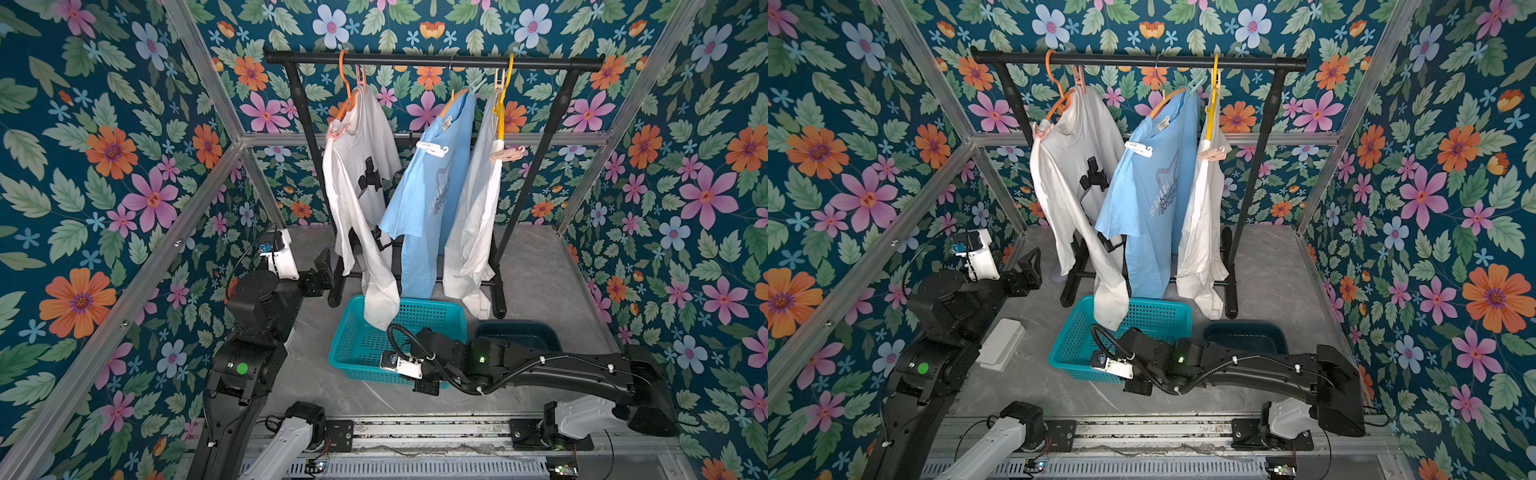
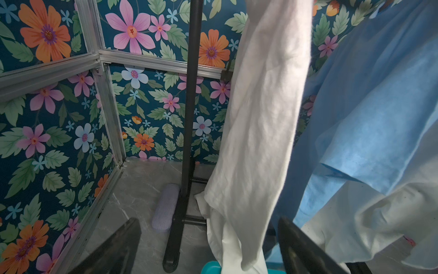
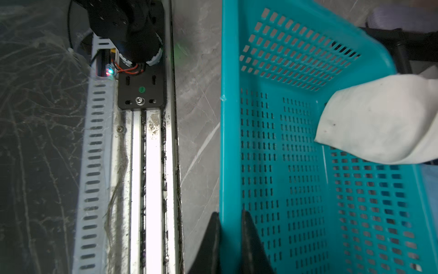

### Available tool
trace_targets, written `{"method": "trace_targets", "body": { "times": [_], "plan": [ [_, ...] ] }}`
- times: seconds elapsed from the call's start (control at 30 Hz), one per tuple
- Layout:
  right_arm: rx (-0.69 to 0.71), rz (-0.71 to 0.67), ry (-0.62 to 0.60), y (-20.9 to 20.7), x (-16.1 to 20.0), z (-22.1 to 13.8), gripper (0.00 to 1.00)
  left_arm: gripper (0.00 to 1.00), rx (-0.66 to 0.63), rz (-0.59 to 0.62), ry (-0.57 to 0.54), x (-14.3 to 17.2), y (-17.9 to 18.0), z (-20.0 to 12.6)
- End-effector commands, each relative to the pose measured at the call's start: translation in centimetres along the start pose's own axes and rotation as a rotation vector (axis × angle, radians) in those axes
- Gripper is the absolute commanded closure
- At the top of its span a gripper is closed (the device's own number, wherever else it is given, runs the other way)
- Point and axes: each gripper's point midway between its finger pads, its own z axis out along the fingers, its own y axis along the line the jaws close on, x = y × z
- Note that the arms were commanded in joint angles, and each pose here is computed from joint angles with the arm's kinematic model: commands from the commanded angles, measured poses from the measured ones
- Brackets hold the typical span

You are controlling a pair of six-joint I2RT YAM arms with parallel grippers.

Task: Use clothespins to secure the t-shirt on both sides of the hanger
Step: Adjust the basket at the center of the board.

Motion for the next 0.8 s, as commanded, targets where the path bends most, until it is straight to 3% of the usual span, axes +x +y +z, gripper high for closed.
{"method": "trace_targets", "body": {
  "times": [0.0,0.13,0.37,0.63,0.77],
  "plan": [
    [-0.042,-0.003,-0.015,0.9,-0.2,-2.4,1.0,0.07,-0.039,0.024,-0.046,-1.2,0.6,-0.2],
    [-0.097,-0.008,-0.093,1.5,-1.3,-5.9,1.0,0.07,-0.039,0.034,-0.045,-1.2,0.6,0.0],
    [-0.045,0.006,-0.277,0.8,-3.6,-11.5,1.0,0.08,-0.039,0.034,-0.047,-1.3,0.6,-0.2],
    [0.113,-0.067,-0.326,-1.5,-4.1,-11.8,1.0,0.11,-0.039,0.031,-0.029,-0.5,0.6,0.2],
    [0.281,-0.151,-0.384,-4.0,-5.4,-12.3,1.0,0.11,-0.054,0.032,-0.027,-0.4,0.9,0.3]
  ]
}}
